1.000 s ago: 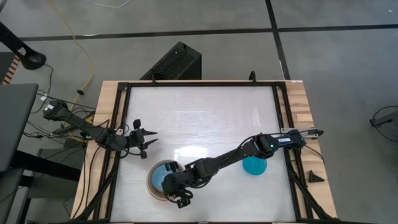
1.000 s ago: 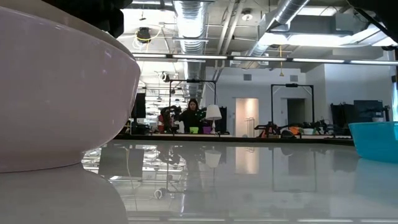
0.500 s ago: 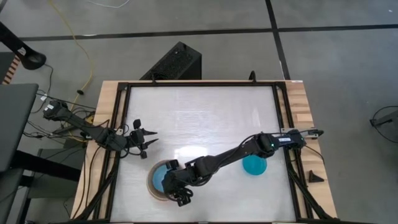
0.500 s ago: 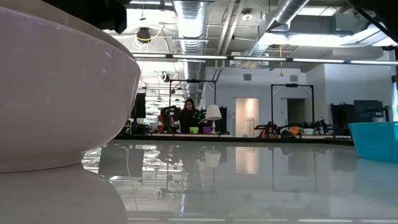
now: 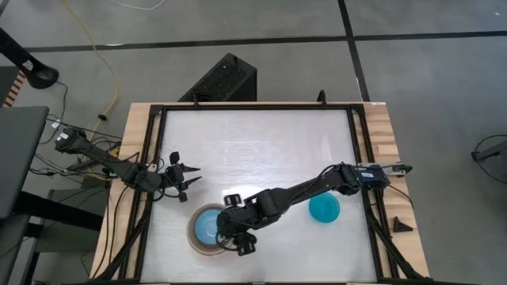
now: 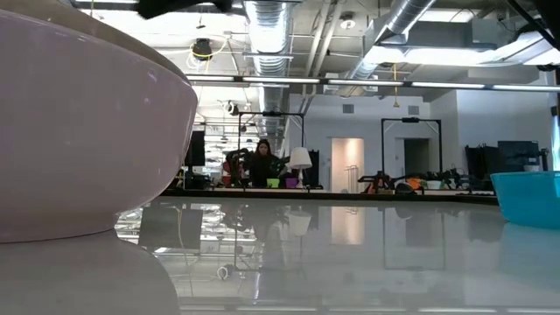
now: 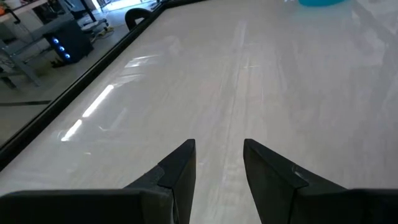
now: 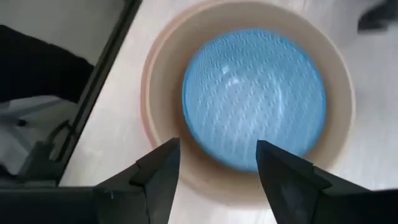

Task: Nest bowls inside each other
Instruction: Stack the blue bowl on top of the blue pattern bowl

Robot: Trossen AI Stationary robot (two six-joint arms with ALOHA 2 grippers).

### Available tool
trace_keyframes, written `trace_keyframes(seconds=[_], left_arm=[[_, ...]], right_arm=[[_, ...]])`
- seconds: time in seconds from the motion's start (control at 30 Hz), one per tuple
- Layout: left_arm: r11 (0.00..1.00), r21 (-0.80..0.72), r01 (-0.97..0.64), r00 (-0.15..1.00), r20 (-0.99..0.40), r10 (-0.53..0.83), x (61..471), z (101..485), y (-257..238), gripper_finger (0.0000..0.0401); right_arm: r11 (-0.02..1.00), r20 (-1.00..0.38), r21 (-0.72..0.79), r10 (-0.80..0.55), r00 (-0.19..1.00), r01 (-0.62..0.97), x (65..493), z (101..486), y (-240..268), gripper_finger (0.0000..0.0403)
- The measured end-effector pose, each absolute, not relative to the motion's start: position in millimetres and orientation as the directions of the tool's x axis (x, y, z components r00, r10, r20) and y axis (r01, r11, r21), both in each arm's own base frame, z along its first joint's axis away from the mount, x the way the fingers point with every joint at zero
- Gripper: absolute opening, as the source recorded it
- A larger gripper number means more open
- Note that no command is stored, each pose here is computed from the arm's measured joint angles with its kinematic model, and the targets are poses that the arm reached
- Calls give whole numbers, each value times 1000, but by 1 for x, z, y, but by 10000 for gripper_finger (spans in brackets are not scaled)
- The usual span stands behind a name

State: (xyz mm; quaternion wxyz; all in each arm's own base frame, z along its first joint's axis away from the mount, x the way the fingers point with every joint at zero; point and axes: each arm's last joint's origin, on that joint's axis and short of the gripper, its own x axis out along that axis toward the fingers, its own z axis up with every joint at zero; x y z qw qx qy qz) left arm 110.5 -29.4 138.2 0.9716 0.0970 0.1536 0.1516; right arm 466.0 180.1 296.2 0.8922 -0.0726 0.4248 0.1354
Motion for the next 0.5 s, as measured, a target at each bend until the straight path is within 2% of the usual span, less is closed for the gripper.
trace_keyframes(seconds=[0.17, 0.5], left_arm=[[935, 236, -265, 906, -270, 325, 110, 138, -29, 125], [935, 234, -265, 907, -268, 324, 111, 138, -29, 125]], right_arm=[[968, -865, 10, 135, 483, -252, 444, 304, 173, 244], [989, -988, -10, 13, 155, -149, 400, 297, 178, 244]])
